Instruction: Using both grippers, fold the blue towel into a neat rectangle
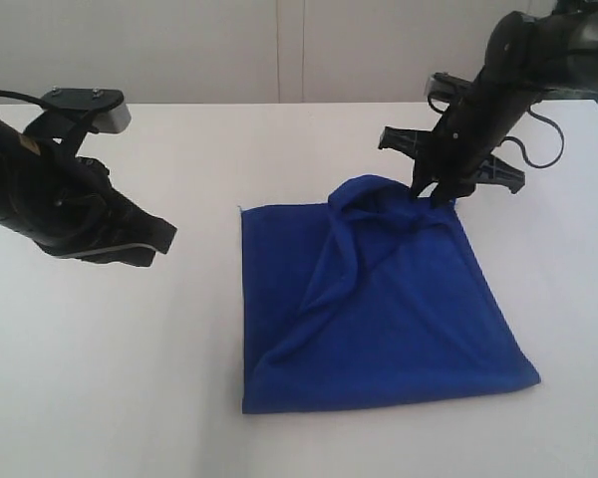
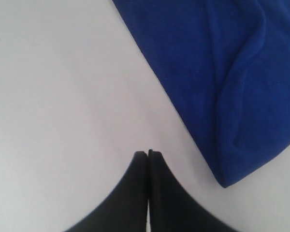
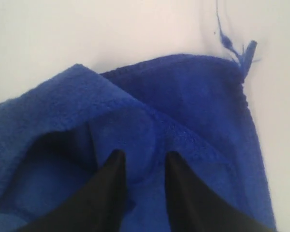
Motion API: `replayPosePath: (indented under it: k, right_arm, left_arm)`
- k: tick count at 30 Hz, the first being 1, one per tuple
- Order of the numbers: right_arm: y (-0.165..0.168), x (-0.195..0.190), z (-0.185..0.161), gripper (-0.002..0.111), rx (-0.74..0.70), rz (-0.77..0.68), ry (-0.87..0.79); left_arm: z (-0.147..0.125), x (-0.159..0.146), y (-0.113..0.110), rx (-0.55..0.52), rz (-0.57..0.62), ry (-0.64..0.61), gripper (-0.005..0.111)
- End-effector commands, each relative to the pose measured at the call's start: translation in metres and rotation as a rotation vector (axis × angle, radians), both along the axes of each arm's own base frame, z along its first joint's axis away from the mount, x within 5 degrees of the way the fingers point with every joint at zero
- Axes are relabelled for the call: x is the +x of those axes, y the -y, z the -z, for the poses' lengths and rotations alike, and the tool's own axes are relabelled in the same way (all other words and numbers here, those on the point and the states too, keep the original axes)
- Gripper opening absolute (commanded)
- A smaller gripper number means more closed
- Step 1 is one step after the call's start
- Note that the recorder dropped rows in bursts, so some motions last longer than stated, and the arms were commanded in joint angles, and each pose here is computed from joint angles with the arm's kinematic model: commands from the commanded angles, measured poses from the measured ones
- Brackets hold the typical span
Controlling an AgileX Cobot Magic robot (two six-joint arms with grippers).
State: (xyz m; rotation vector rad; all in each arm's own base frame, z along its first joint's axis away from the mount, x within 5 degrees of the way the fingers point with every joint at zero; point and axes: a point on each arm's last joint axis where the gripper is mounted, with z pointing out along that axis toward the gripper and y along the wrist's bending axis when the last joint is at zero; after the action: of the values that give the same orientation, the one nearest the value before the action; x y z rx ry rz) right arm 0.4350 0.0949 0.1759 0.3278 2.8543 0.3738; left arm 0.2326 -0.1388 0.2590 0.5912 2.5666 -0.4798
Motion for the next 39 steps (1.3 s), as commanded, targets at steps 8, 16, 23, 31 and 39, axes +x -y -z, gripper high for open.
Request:
replayPosePath:
  k: [8,16,23,31,39]
  right_arm:
    - [0.004,-0.003,0.035,0.028,0.04,0.15,-0.081]
    - [-0.001,0.0,0.033,0.028,0.116,0.199,-0.062]
    - [-0.001,0.0,0.033,0.027,0.117,0.2,-0.06]
    - [0.0,0.003,0.004,0.026,0.134,0.196,0.054]
    - [0.002,0.001,0.001,0.026,0.101,0.155,0.066]
  left_arm:
    - [-0.002,0.001,0.001,-0.004,-0.002,0.017,0.0]
    - [-0.002,0.001,0.001,-0.005,-0.003,0.019,0.0]
    - [-0.002,0.001,0.001,-0.005,-0.003,0.019,0.0]
    - [-0.002,0.001,0.001,-0.005,-0.003,0.019,0.0]
    - [-0.002,0.001,0.001,-0.005,-0.004,0.021,0.0]
